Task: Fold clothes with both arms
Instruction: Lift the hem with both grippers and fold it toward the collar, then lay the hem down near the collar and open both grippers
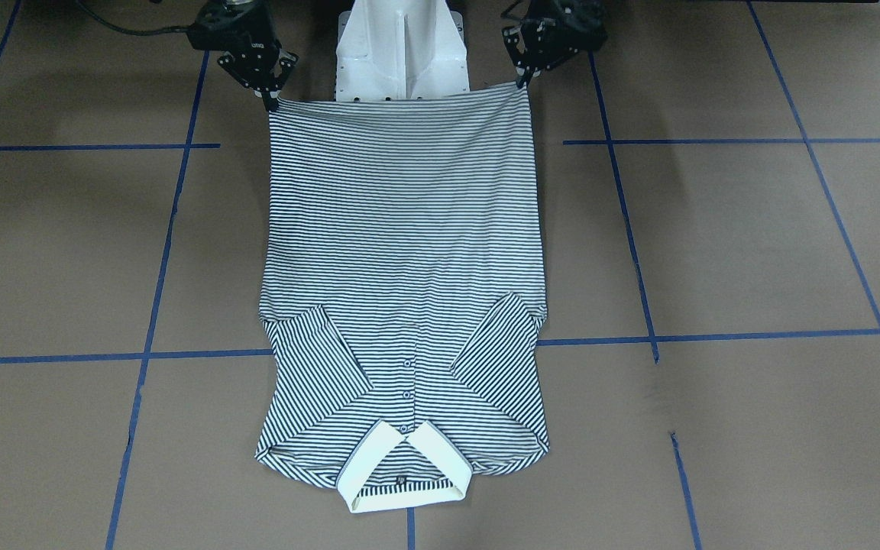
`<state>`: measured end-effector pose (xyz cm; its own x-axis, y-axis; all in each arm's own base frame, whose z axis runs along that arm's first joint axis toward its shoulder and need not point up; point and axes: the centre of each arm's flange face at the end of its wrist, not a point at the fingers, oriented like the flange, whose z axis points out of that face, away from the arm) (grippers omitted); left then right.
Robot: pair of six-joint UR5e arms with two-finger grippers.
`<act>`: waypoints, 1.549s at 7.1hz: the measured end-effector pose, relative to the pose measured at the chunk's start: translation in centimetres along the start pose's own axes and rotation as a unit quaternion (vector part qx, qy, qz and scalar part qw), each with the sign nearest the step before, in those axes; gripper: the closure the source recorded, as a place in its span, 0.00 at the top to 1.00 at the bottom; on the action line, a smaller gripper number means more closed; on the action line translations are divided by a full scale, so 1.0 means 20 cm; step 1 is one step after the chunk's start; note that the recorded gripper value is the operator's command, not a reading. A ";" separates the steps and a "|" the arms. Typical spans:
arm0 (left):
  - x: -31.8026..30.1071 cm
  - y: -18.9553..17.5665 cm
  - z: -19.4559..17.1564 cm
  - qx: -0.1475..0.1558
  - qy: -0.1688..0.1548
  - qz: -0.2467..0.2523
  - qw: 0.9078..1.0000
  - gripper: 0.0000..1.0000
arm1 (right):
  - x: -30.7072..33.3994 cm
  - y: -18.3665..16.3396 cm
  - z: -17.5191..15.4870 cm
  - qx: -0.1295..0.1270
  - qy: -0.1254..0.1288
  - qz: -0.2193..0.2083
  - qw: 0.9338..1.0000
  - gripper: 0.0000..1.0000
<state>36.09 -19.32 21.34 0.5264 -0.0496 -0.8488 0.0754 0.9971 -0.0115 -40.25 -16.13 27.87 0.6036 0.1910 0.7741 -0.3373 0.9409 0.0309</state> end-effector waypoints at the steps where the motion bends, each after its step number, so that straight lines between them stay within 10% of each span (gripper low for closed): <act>1: 0.05 -0.02 -0.24 -0.008 0.002 -0.007 1.000 0.00 | 0.00 -0.05 -0.20 -0.014 -0.008 0.003 1.000 0.00; 4: 0.16 -0.14 -0.30 0.006 -0.019 0.000 1.000 0.00 | -0.15 -0.24 -0.43 -0.025 -0.001 0.003 1.000 0.00; 11: 0.15 -1.44 0.07 0.150 -0.116 0.033 0.981 0.00 | -0.50 -1.51 0.31 0.074 0.060 0.026 0.995 0.00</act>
<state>36.71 -48.27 19.78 0.7150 -0.0326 -0.6983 0.2628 0.9382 0.2253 -40.62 -48.25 23.06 0.6618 0.2791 0.6958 -0.4674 0.8792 0.0919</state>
